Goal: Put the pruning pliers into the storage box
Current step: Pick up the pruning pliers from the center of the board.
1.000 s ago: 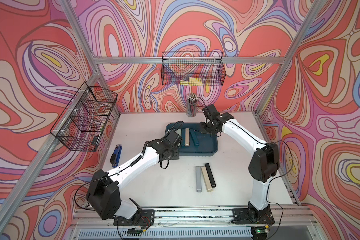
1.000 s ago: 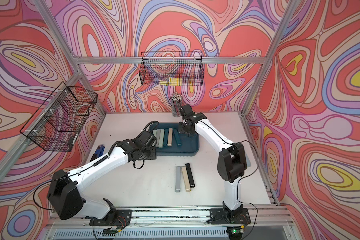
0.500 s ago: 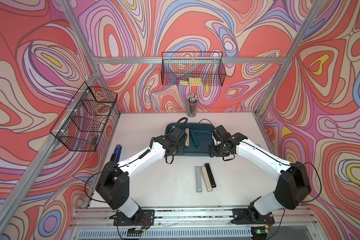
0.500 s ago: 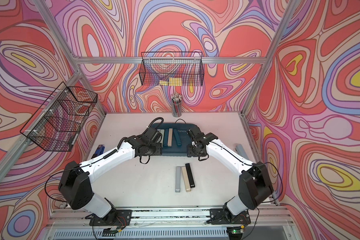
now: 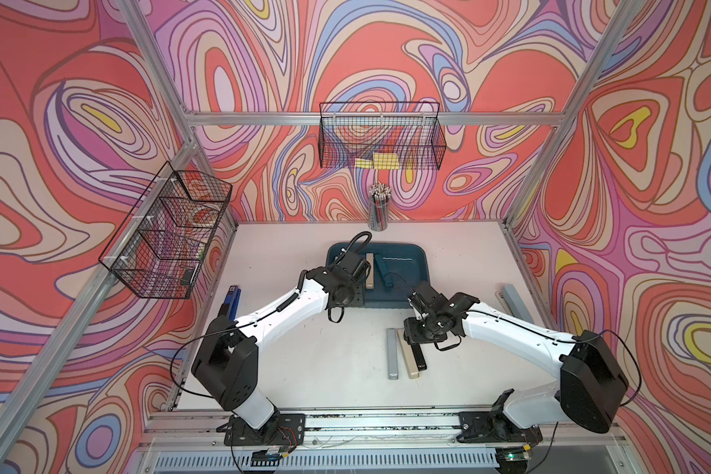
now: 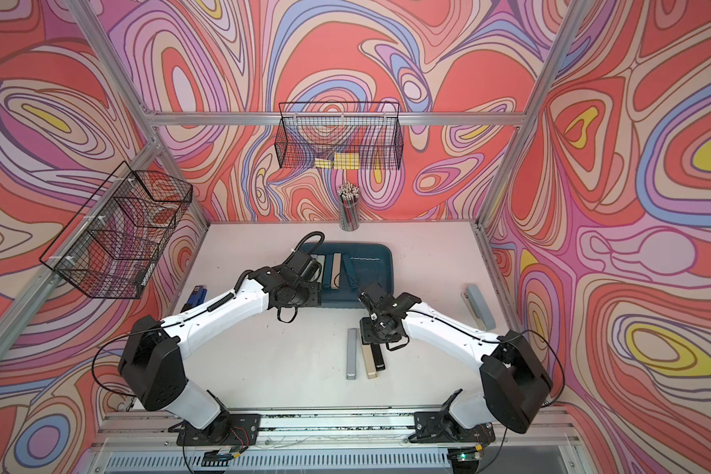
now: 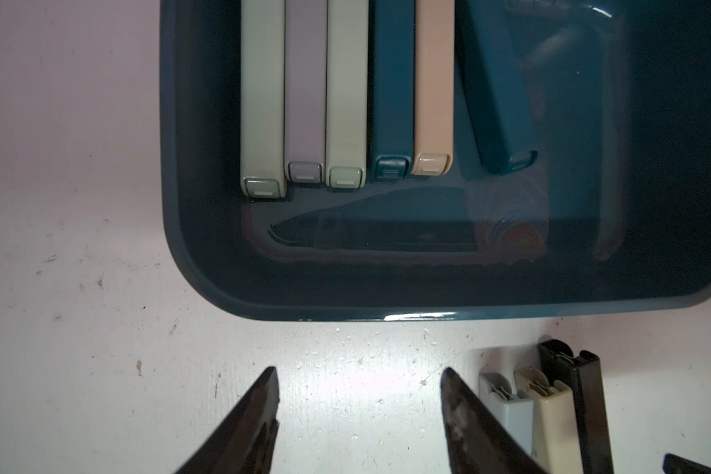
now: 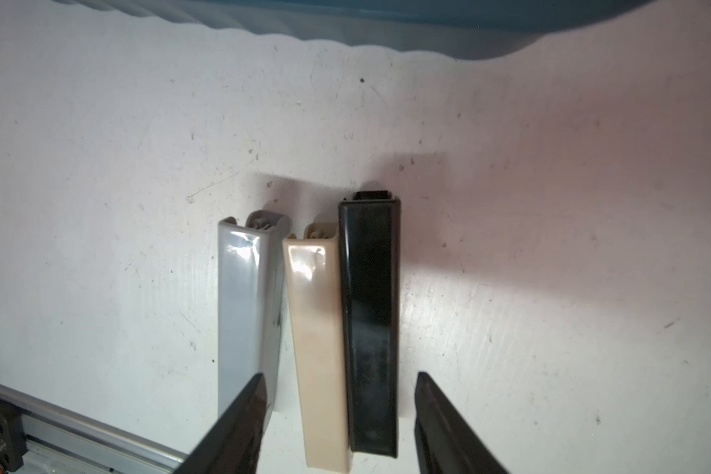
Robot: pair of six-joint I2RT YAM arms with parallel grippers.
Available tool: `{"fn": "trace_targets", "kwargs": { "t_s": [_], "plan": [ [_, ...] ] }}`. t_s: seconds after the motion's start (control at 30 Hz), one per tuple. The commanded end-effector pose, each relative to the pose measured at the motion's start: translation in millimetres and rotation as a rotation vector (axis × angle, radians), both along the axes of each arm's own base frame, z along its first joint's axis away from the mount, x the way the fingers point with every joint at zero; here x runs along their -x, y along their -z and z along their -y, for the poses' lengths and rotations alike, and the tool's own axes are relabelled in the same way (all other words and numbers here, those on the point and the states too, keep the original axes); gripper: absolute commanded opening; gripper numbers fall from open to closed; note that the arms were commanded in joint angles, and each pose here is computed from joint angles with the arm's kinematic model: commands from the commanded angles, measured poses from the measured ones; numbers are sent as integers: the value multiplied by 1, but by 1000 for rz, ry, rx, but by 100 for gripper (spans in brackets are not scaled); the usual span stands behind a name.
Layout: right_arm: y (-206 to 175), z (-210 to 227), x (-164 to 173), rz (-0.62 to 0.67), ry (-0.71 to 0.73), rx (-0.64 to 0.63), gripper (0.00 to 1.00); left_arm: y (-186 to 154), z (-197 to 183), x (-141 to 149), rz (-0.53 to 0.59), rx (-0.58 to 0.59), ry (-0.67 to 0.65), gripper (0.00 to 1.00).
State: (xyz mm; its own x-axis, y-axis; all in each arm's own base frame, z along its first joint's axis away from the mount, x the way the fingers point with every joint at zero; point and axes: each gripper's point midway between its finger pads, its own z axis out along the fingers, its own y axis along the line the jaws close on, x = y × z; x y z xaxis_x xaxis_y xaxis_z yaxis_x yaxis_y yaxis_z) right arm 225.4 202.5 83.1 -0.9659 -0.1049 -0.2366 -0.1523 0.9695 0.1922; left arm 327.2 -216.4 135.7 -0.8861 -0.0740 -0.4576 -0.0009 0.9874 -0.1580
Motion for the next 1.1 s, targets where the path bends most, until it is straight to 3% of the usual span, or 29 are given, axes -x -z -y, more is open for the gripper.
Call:
{"fn": "trace_targets", "kwargs": {
  "t_s": [0.0, 0.53, 1.07],
  "plan": [
    [-2, 2, -7, 43, 39, 5, 59, 0, -1, -1, -12, -6, -14, 63],
    [10, 2, -45, 64, 147, 44, 55, -4, -5, 3, -14, -1, -22, 63],
    [31, 0, -56, 41, 122, 46, 53, -12, -10, 6, -1, -7, -28, 63]
  ]
}}
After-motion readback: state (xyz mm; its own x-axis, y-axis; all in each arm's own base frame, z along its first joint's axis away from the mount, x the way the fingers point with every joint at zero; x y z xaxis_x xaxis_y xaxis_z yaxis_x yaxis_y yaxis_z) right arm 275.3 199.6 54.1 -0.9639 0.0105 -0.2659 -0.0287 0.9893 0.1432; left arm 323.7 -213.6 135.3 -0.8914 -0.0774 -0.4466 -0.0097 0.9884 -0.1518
